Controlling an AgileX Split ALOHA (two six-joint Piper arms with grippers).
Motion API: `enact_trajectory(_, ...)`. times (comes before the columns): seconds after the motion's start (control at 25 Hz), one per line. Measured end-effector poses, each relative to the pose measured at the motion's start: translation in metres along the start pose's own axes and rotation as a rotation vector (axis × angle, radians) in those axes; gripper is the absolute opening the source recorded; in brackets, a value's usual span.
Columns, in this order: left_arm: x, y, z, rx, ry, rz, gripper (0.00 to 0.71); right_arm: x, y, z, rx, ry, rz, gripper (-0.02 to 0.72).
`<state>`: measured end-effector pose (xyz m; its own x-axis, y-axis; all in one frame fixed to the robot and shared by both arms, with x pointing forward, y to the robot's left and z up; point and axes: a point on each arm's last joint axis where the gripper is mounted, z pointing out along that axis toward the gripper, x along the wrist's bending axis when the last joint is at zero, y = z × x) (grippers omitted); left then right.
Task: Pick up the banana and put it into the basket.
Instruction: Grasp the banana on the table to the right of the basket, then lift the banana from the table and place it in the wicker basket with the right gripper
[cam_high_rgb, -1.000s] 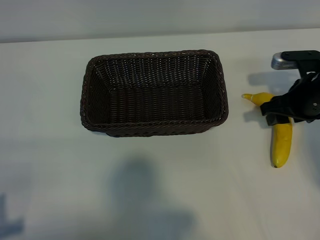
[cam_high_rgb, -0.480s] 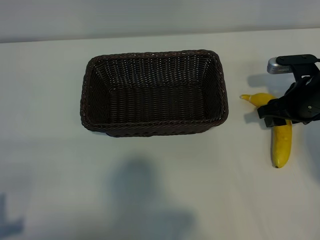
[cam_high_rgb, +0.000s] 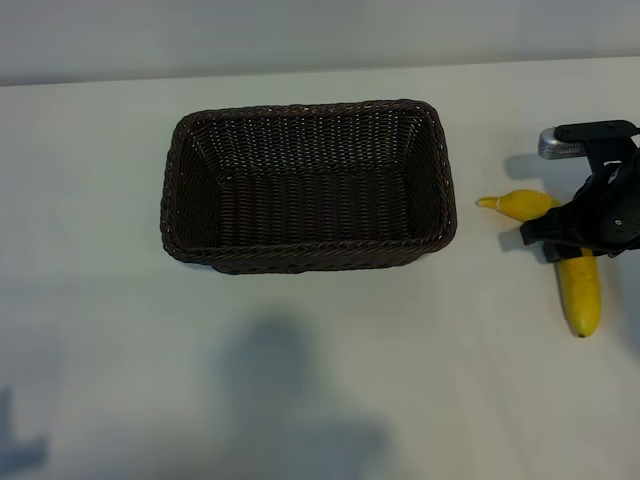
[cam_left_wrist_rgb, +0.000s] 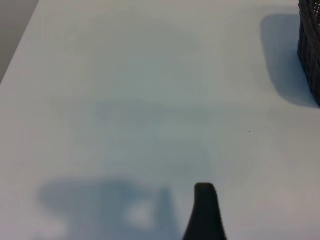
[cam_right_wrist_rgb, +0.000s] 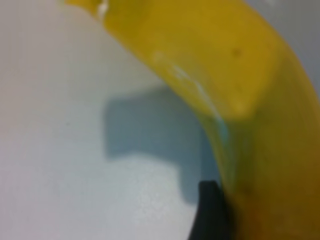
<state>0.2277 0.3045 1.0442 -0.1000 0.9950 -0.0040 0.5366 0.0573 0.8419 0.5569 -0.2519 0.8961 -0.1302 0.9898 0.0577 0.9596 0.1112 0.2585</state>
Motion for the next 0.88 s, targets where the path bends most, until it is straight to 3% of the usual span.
enact_trajectory(0.08,0.0,0.0,0.0,0.0,0.0,0.001,0.578,0.0,0.0,0.0,-0.001,0.0,0.001,0.426)
enact_trajectory(0.48,0.0,0.0,0.0,0.0,0.0,0.003,0.578,0.0,0.009,-0.009,-0.002,-0.003,-0.015,0.424)
enact_trajectory(0.88,0.0,0.0,0.0,0.0,0.0,0.003,0.578,0.006,0.065,-0.103,-0.172,-0.01,-0.066,0.424)
